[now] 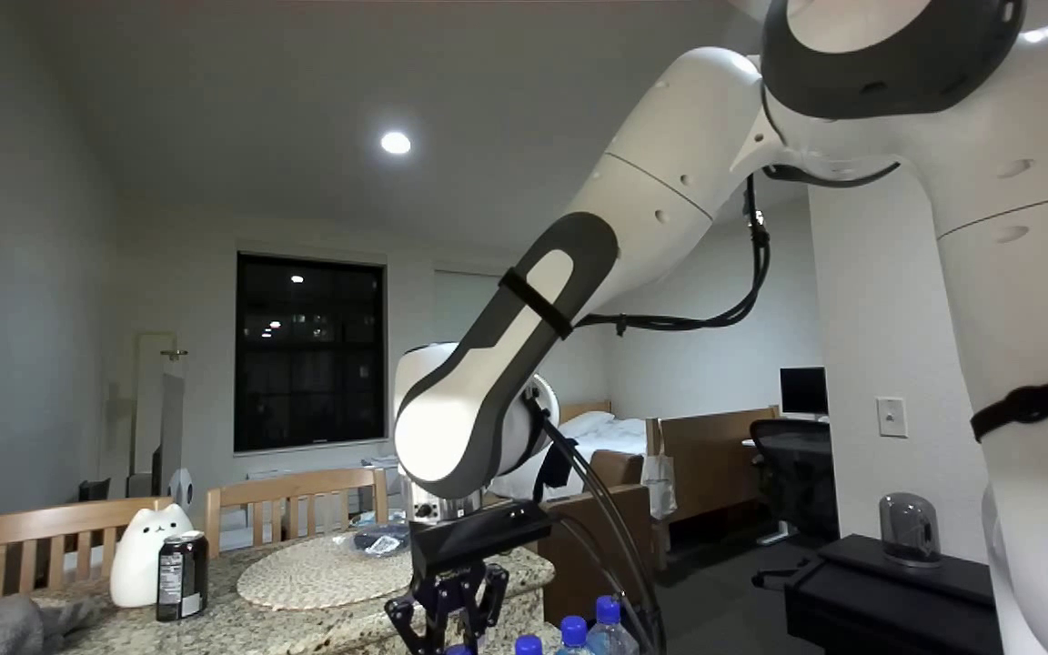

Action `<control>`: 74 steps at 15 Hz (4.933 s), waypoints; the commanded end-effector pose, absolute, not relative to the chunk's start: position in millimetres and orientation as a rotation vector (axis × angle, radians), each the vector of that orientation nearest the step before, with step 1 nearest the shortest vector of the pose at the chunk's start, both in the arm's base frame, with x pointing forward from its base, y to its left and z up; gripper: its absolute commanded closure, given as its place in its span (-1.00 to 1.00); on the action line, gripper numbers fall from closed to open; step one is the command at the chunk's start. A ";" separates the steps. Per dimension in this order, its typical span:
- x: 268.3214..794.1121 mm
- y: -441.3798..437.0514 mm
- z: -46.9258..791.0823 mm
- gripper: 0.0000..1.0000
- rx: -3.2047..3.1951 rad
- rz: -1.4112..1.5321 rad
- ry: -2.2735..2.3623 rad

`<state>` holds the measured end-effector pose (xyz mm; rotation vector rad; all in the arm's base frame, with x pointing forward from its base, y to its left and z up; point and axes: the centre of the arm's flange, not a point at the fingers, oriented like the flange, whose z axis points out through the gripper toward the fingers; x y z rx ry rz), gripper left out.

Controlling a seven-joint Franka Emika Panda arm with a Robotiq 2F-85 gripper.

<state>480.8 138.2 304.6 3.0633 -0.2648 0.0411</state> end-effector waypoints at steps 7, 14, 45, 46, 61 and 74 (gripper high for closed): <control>470.7 132.5 303.8 0.71 3.086 0.023 -0.281; 466.2 136.1 303.4 0.71 3.102 0.020 -0.285; 476.2 139.8 294.6 0.71 3.081 0.019 -0.270; 476.8 139.9 292.6 0.71 3.085 0.016 -0.263; 472.7 125.5 288.1 0.71 3.078 -0.008 -0.286; 475.2 120.5 282.5 0.71 3.101 -0.044 -0.318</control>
